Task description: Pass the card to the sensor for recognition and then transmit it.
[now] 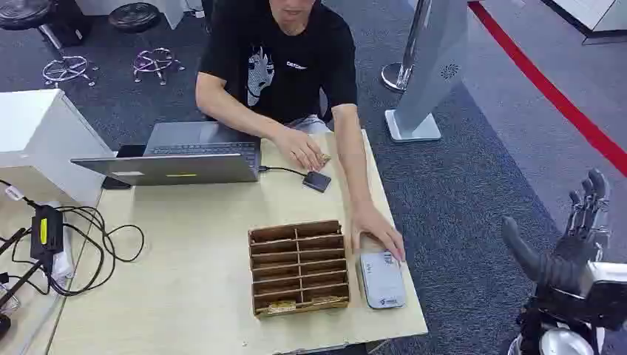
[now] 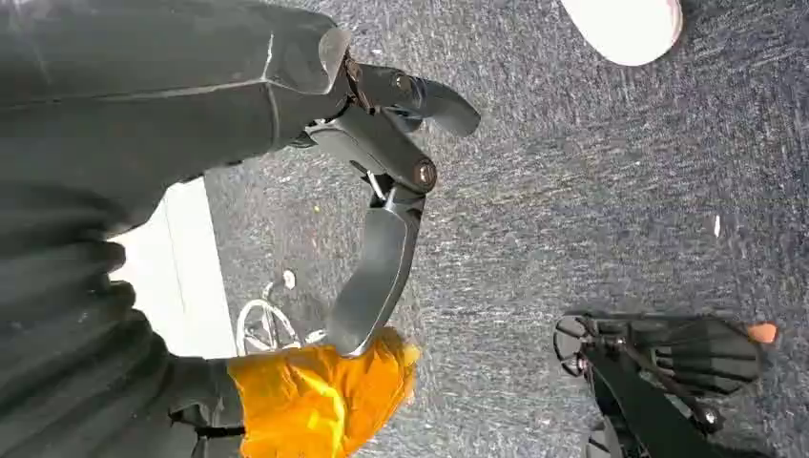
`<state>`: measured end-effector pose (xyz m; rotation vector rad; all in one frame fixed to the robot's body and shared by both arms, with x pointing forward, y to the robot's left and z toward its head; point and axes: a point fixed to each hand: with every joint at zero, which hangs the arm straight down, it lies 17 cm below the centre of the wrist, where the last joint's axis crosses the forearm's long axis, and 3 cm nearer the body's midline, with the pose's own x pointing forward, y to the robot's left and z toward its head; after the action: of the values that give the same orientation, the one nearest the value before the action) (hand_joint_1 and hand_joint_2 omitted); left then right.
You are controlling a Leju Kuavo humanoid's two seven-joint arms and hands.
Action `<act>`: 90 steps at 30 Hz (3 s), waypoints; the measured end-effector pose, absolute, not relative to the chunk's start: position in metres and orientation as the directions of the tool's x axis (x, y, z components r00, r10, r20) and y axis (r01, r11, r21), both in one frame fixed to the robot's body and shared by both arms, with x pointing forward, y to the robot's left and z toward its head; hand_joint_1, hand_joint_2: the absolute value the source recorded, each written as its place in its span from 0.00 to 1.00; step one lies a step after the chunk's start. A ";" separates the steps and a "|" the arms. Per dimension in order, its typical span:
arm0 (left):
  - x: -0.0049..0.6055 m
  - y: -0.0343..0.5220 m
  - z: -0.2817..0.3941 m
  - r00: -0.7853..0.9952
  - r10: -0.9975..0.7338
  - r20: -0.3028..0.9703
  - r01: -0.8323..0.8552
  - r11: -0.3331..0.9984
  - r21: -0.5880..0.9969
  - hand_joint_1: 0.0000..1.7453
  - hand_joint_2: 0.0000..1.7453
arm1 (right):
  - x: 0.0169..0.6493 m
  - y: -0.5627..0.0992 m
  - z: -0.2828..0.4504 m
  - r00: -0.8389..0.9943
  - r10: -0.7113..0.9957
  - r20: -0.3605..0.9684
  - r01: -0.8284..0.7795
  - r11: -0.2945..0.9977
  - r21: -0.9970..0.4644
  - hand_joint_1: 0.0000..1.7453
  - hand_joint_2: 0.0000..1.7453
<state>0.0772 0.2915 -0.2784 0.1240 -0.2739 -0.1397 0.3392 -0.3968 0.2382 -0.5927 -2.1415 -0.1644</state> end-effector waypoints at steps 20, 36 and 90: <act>0.080 0.291 -0.278 0.952 -0.161 0.261 0.127 0.982 0.143 0.00 1.00 | 0.367 -0.272 0.258 -0.430 0.732 0.528 0.478 0.681 -0.555 0.00 1.00; 0.082 0.289 -0.278 0.946 -0.193 0.261 0.160 0.977 0.143 0.00 1.00 | 0.373 -0.155 0.242 -0.472 0.850 0.235 0.460 0.464 -0.757 0.00 1.00; 0.087 0.283 -0.277 0.932 -0.248 0.266 0.221 0.967 0.126 0.00 1.00 | 0.430 -0.101 0.144 -0.511 0.855 0.095 0.283 0.271 -0.920 1.00 1.00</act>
<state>0.0874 0.2831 -0.2771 0.0952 -0.2837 -0.2401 0.4304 -0.1006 0.1436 -1.0228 -1.9436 1.2249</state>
